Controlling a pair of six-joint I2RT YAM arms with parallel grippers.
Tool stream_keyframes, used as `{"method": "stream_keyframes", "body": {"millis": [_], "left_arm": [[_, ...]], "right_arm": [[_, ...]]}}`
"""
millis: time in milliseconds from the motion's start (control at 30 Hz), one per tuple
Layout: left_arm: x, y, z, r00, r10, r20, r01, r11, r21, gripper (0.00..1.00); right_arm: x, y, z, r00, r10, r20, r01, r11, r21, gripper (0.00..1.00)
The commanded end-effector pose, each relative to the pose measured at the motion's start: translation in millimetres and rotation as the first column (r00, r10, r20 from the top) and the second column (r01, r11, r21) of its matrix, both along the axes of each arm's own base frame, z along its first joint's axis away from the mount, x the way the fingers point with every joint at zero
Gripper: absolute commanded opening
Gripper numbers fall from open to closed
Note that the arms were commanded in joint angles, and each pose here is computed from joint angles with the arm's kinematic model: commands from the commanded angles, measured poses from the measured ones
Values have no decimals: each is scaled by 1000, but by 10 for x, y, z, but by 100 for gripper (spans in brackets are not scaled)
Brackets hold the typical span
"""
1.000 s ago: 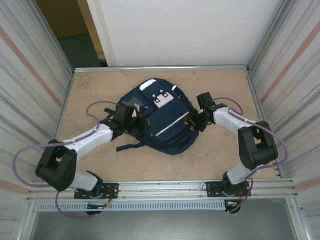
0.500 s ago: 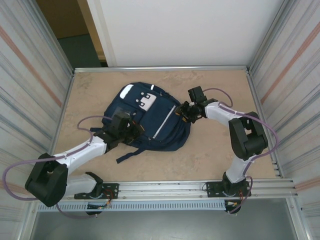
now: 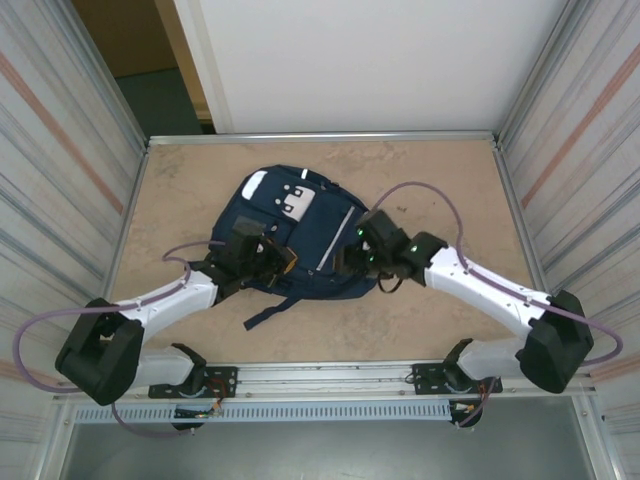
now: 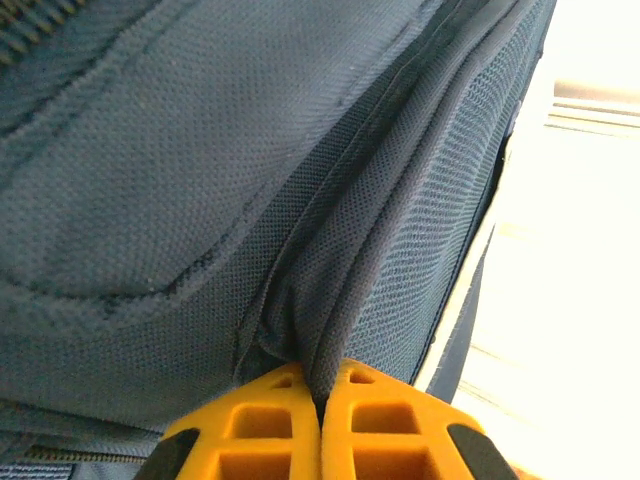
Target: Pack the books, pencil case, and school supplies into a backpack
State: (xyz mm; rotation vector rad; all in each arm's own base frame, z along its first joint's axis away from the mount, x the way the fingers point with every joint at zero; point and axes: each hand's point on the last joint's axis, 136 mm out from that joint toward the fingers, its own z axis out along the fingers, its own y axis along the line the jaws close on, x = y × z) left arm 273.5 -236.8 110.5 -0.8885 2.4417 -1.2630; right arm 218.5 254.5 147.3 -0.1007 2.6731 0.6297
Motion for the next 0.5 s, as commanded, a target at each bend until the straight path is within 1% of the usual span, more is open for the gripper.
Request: {"method": "stream_keyframes", "body": {"millis": [0, 33, 67, 167, 233, 300, 333, 367, 400, 433, 467], "left_arm": [[-15, -214, 278, 999, -53, 8, 54, 993, -108, 0], [-9, -211, 289, 999, -50, 7, 51, 993, -108, 0], [-9, -205, 295, 999, -43, 3, 44, 993, -112, 0], [3, -207, 343, 1000, -19, -6, 18, 989, -144, 0], [-18, -219, 356, 999, -33, -11, 31, 990, -140, 0], [-43, -227, 367, 999, -52, -13, 50, 991, -122, 0], [-59, -231, 354, 998, -53, -20, 51, 992, -116, 0], [-73, -240, 337, 998, -54, -25, 50, 992, -115, 0], [-77, -253, 329, 998, -53, -27, 49, 991, -121, 0], [-85, -270, 314, 998, -55, -32, 51, 990, -131, 0], [-78, -289, 323, 998, -56, -31, 51, 987, -149, 0]], "right_arm": [[-250, 252, -38, 999, 42, 27, -43, 998, 45, 69], [-255, 313, -41, 998, 32, 60, -35, 998, 51, 68], [-228, 320, -75, 996, -6, 92, 3, 999, 31, 66], [-80, 300, -160, 980, -97, 175, 101, 995, -15, 54], [5, 288, -253, 970, -137, 198, 147, 988, -37, 47], [46, 434, -298, 974, -114, 194, 118, 993, -11, 36], [30, 523, -316, 983, -89, 162, 89, 996, 7, 31], [23, 634, -314, 989, -58, 136, 55, 998, 28, 23], [12, 710, -310, 991, -36, 132, 32, 999, 33, 21], [-2, 737, -310, 989, -36, 145, 32, 999, 25, 24], [-2, 732, -335, 986, -51, 161, 50, 999, 11, 31]]}}
